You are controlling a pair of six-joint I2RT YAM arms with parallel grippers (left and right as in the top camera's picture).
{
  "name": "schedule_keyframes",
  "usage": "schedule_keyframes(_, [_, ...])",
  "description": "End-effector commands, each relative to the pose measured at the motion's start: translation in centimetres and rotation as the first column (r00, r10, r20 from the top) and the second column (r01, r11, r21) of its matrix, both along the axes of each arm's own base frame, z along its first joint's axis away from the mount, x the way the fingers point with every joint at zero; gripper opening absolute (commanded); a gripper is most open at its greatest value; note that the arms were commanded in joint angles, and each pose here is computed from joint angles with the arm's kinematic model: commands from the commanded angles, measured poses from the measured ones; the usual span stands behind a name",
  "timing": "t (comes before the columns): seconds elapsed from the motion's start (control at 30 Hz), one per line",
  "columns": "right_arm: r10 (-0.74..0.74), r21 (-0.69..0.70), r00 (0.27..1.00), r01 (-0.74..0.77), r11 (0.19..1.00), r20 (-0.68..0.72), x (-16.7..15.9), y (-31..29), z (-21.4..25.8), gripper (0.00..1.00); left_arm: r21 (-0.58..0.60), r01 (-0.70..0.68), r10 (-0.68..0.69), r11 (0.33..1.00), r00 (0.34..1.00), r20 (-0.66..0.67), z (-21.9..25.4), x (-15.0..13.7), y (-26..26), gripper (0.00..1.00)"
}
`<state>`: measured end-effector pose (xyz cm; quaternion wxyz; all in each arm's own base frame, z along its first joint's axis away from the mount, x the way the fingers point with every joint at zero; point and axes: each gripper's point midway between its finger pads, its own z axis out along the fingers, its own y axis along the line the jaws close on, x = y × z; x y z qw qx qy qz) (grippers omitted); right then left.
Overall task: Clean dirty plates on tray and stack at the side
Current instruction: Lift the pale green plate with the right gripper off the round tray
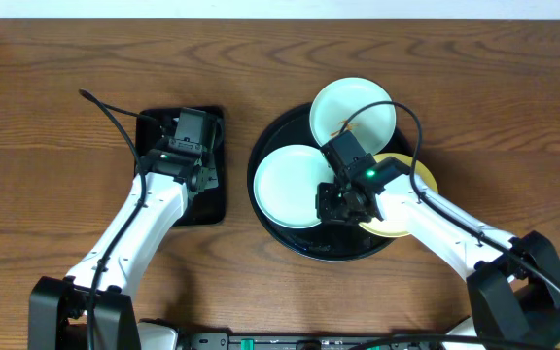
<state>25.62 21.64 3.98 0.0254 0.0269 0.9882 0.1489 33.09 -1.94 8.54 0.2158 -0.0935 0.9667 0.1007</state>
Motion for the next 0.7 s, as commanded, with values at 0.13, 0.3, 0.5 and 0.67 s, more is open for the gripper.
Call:
schedule_keyframes(0.13, [-0.078, -0.038, 0.996, 0.077, 0.996, -0.032, -0.7, -0.3, -2.2, 0.34, 0.019, -0.002, 0.002, 1.000, 1.000, -0.013, -0.3, -0.2, 0.4, 0.08])
schedule_keyframes(0.3, [-0.110, -0.031, 0.993, 0.109, 0.994, -0.034, -0.6, 0.1, -4.0, 0.33, 0.019, -0.002, 0.003, 1.000, 1.000, -0.014, -0.3, -0.2, 0.4, 0.08])
schedule_keyframes(0.5, [-0.112, -0.011, 0.994, 0.112, 0.994, 0.003, 0.5, 0.6, -4.5, 0.11, 0.018, -0.002, 0.002, 1.000, 1.000, -0.014, -0.3, -0.2, 0.4, 0.08])
schedule_keyframes(0.67, [-0.114, 0.009, 0.993, 0.114, 0.993, 0.028, 1.2, 1.0, -4.2, 0.01, 0.018, -0.002, 0.002, 1.000, 1.000, -0.014, -0.3, -0.2, 0.4, 0.08])
